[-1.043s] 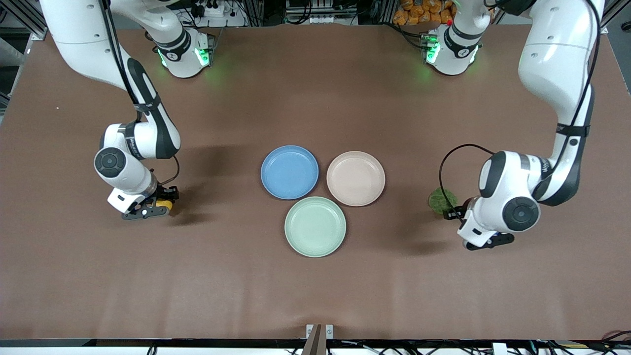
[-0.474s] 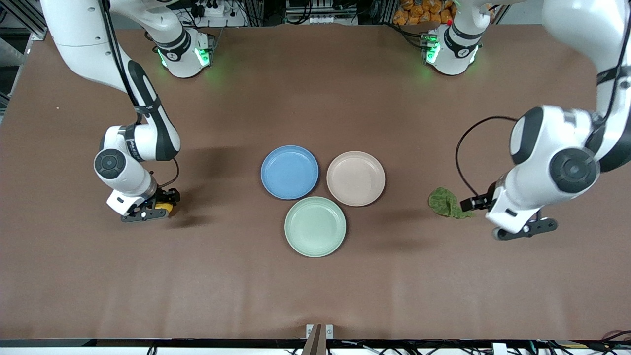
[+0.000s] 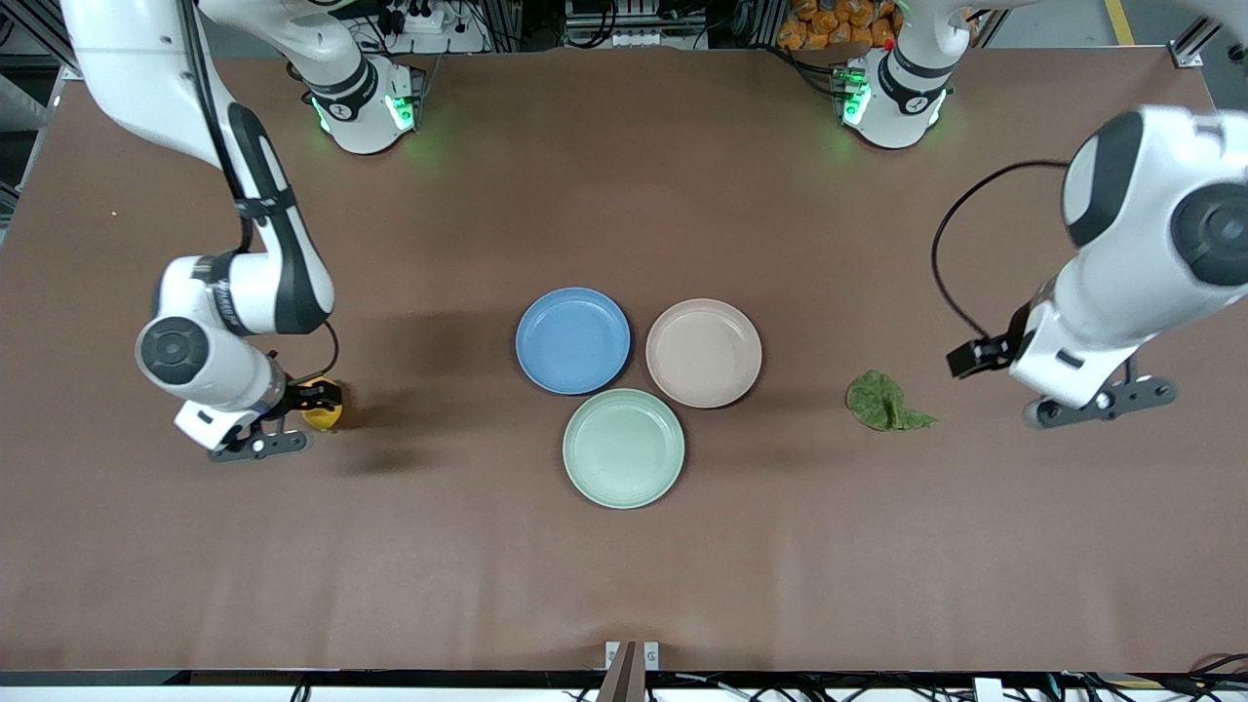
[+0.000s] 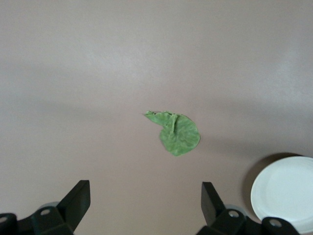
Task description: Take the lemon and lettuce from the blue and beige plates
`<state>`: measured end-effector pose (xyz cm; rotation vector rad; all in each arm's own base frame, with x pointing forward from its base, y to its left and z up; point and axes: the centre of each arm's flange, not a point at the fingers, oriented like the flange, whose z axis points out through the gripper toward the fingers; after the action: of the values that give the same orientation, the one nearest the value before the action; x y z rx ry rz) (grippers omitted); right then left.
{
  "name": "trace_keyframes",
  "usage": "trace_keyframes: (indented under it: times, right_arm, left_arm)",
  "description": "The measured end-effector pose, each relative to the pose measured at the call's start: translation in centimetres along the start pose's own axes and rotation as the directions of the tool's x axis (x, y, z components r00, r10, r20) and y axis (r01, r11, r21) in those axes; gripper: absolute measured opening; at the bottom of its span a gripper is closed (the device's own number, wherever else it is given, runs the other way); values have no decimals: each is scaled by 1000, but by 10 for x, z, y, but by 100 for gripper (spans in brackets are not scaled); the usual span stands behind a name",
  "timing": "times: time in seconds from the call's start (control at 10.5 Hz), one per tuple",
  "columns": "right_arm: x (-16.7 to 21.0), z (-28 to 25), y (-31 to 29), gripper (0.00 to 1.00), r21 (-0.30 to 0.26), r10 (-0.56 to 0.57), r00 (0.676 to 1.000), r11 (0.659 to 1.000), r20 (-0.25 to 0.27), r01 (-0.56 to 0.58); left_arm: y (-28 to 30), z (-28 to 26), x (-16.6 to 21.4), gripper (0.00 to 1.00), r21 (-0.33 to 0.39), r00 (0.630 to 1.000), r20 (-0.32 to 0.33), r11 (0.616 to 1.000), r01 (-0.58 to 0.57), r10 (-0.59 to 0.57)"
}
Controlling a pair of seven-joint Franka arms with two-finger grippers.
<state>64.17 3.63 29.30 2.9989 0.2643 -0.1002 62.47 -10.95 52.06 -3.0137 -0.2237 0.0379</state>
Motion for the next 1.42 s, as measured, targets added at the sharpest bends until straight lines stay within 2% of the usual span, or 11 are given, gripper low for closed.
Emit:
trace_keyframes:
  times: [0.19, 0.28, 0.66, 1.14, 1.42]
  right_arm:
    - [2, -42, -3, 100, 6, -4, 999, 1000, -36, 4]
    - [-3, -59, -3, 100, 13, -5, 999, 1000, -35, 5]
    - [-34, -136, -13, 100, 53, -25, 1000, 998, -12, 26]
    - [-84, -204, 3, 100, 89, -13, 999, 996, 51, 8]
    - [-115, -245, 13, 100, 105, -6, 997, 994, 77, -2]
  left_arm:
    - [-13, -31, -14, 100, 3, 1000, -23, 1000, 2, -2]
    - [-21, -43, -19, 100, 4, 999, -30, 1000, 11, -11]
    - [-30, -61, -28, 100, -3, 999, -48, 1000, -7, 7]
    - [-61, -82, -39, 100, -32, 999, -38, 999, -13, 12]
    - [-73, -81, -40, 100, -66, 1000, -6, 998, 14, -14]
